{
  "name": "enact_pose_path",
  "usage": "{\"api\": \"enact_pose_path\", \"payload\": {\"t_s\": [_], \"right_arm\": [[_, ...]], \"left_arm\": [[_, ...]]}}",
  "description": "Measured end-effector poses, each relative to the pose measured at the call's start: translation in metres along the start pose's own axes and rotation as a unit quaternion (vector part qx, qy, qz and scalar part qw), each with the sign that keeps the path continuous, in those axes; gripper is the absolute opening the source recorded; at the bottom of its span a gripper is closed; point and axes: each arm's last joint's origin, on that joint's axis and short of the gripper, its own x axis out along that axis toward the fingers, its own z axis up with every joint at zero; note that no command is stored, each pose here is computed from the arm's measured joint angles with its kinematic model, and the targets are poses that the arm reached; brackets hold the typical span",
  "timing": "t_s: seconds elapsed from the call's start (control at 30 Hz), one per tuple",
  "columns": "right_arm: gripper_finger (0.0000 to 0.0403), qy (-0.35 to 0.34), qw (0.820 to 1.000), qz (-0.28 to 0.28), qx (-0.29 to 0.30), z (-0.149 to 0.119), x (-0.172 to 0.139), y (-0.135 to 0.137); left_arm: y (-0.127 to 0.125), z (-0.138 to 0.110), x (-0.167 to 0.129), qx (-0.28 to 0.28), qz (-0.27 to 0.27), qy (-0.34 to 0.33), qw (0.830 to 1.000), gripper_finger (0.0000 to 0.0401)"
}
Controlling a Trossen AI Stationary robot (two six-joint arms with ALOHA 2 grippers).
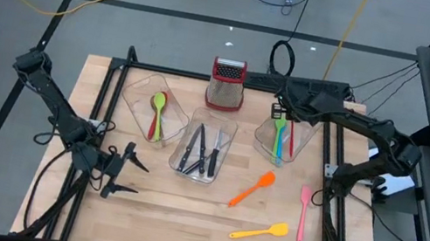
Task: Pick & Place Kitchen Items
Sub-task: Put the red spatula on the right transparent bin, then put the orange spatula on the right transparent bin
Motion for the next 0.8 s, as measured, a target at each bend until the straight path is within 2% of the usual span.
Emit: {"api": "enact_pose_path", "payload": {"t_s": [0.17, 0.4, 0.8], "right_arm": [[0.0015, -0.002, 1.0, 0.005, 0.003, -0.009, 0.013, -0.001], [0.0039, 0.005, 1.0, 0.018, 0.004, -0.017, 0.024, -0.003], [0.0067, 0.0, 0.998, 0.058, -0.005, -0.015, 0.023, 0.002]], "left_arm": [[0.0, 0.0, 0.0, -0.01, 0.0, 0.0, 1.0, 0.0335], [0.0, 0.0, 0.0, -0.014, 0.0, 0.0, 1.0, 0.0335], [0.0, 0.0, 0.0, -0.021, 0.0, 0.0, 1.0, 0.0335]]}}
